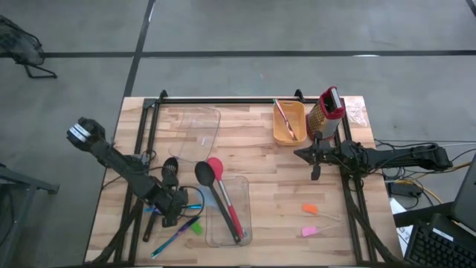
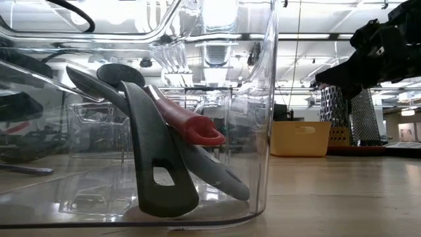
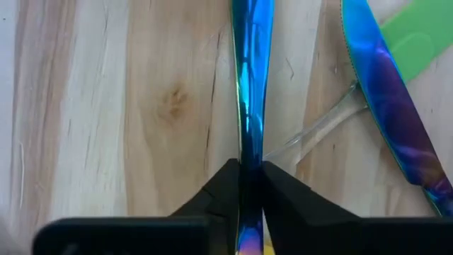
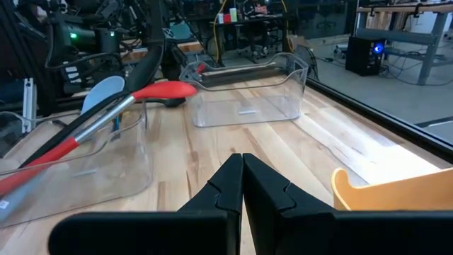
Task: Pick & Place Kitchen Items
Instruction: Put the top blue knife into the yellow bin, then put the blue knife into the yellow bin
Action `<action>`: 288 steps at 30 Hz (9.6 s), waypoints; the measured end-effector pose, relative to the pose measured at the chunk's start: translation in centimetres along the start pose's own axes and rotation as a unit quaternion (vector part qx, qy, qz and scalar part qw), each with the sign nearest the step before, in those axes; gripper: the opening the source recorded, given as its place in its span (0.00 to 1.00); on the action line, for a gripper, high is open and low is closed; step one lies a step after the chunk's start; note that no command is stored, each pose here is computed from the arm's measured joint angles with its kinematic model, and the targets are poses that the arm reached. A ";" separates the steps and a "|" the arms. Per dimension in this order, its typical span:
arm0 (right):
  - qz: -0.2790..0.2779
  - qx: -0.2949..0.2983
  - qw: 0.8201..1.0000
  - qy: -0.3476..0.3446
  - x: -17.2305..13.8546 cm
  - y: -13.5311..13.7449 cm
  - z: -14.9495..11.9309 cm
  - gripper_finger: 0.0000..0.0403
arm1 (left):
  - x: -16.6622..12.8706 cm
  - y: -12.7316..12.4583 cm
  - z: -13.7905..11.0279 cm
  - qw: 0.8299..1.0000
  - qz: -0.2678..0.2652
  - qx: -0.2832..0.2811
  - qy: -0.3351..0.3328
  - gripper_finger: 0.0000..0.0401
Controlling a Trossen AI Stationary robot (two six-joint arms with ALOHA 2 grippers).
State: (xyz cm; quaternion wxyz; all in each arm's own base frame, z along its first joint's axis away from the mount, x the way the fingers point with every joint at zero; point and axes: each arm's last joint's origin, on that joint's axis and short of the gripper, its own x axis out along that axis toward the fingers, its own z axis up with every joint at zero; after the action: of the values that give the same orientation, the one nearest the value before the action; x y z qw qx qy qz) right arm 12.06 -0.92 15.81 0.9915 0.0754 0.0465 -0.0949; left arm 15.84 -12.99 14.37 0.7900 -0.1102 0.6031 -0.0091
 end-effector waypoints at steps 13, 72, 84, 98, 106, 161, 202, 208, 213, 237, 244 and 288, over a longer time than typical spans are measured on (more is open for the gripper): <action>0.000 0.000 1.000 0.000 0.0 0.0 0.0 0.02 | -0.4 0.0 0.1 1.000 -0.002 0.006 -0.004 0.09; 0.096 0.242 0.964 -0.048 0.9 1.3 2.7 0.14 | -19.6 -0.8 10.6 0.934 0.304 0.161 -0.102 0.10; 0.057 0.167 0.984 -0.026 6.8 3.6 8.5 0.51 | -17.3 0.1 17.3 0.892 0.364 0.244 -0.106 0.10; 0.059 0.103 0.993 -0.001 14.0 5.6 11.5 0.65 | -17.6 0.4 18.8 0.866 0.407 0.261 -0.128 0.10; 0.103 0.107 0.989 0.019 17.3 6.6 12.1 0.61 | -17.6 0.3 18.8 0.866 0.407 0.261 -0.131 0.10; 0.067 0.056 0.995 0.045 19.2 6.9 12.1 0.03 | -17.7 0.1 19.3 0.868 0.400 0.243 -0.163 0.49; -0.520 -0.044 0.835 0.174 11.2 0.1 6.9 0.03 | -15.8 1.1 17.3 0.886 0.392 0.179 -0.169 0.53; -0.527 -0.036 0.826 0.199 11.3 -0.8 5.4 0.03 | -15.9 1.2 17.2 0.887 0.391 0.176 -0.170 0.53; -0.523 -0.018 0.824 0.217 10.8 -1.2 4.3 0.03 | -15.9 1.2 17.2 0.887 0.392 0.179 -0.169 0.53; -0.504 0.004 0.834 0.225 10.7 -1.0 3.2 0.32 | -15.8 1.3 16.9 0.894 0.383 0.170 -0.159 0.53; -0.474 0.006 0.856 0.205 11.2 0.6 4.8 0.39 | -15.0 1.6 14.9 0.930 0.339 0.111 -0.088 0.53; -0.425 0.019 0.883 0.199 11.4 3.1 5.1 0.28 | -0.8 -10.7 0.2 0.987 0.079 -0.132 0.039 0.53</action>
State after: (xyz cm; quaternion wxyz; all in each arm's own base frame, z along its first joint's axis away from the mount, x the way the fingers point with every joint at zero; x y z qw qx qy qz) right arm 24.21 -0.79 20.09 0.8241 0.0843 0.2691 -0.4912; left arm 17.07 -23.24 17.16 0.7428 -0.1658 0.6358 0.1287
